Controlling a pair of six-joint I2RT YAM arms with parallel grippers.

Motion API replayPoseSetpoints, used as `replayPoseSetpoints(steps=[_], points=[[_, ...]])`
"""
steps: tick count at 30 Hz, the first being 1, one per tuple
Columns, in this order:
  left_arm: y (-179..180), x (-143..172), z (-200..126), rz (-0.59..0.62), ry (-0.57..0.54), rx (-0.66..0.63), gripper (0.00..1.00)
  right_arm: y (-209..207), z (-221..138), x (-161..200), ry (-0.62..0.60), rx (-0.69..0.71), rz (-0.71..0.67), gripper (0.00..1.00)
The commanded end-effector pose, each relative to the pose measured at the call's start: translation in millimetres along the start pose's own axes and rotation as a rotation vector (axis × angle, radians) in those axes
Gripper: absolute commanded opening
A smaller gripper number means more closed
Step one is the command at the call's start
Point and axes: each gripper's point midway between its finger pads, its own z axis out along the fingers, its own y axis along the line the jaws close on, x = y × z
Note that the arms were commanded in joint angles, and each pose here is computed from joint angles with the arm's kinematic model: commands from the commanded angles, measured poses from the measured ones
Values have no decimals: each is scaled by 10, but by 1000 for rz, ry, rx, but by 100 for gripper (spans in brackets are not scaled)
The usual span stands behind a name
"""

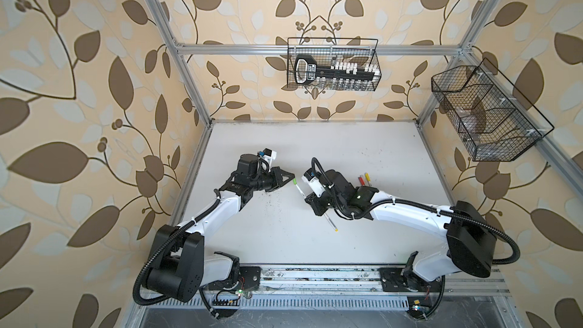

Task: Insert pens into pen caps
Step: Put on the pen cap to the pen.

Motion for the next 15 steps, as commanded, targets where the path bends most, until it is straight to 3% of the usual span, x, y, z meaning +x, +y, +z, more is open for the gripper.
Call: replayPoseSetpoints(steps=[1,15], points=[[-64,-7,-55,32,-11,16,1,39,-88,-255,-64,-9,-15,1],[-190,25,-61,53,-6,56,1,-75,-34,-387,-98,13,44,1]])
